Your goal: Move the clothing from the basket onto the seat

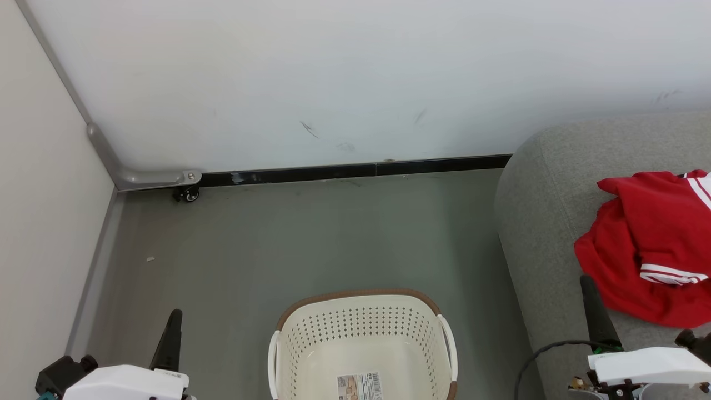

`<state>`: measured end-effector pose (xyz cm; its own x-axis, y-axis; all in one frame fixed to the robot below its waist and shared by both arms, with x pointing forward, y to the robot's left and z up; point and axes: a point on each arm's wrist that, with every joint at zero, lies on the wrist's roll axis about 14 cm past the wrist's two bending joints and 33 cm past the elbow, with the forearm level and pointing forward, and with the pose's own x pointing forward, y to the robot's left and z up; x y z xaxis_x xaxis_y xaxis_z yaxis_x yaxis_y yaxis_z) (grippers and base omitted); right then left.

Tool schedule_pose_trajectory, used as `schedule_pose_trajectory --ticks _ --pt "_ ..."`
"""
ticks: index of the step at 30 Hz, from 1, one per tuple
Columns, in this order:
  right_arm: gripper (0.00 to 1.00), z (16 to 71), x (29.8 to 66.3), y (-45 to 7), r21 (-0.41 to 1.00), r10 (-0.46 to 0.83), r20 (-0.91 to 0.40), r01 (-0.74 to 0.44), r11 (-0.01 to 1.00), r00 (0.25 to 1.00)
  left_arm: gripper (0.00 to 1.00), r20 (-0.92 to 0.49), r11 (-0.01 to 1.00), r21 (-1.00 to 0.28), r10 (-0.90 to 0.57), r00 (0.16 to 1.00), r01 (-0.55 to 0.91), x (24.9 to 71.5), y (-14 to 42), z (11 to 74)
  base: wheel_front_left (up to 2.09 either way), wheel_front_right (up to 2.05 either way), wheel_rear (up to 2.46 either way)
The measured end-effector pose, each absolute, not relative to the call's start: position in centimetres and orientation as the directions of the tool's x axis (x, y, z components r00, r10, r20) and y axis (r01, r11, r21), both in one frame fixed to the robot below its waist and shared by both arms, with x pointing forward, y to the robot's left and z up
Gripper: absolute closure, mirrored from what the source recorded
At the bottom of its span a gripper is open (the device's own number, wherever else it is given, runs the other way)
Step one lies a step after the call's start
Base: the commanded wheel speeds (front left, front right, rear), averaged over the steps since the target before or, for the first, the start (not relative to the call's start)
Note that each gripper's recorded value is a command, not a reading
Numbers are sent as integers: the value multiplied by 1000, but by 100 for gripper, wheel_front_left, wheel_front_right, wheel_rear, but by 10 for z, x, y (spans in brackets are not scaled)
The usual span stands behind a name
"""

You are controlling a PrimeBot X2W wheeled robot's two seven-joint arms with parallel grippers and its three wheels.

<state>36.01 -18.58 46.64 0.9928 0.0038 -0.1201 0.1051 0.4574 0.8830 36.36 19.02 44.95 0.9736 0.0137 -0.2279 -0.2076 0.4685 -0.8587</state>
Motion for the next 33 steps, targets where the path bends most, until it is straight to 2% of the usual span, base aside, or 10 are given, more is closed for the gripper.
schedule_pose_trajectory --ticks 19,33 --pt "100 473 368 -197 972 -18 -106 107 208 994 100 -171 216 -962 -15 985 -164 371 189 462 0 0 0" --pt "100 481 374 -204 996 -34 -83 84 5 996 100 -106 14 -994 -22 994 -105 376 191 474 0 0 0"
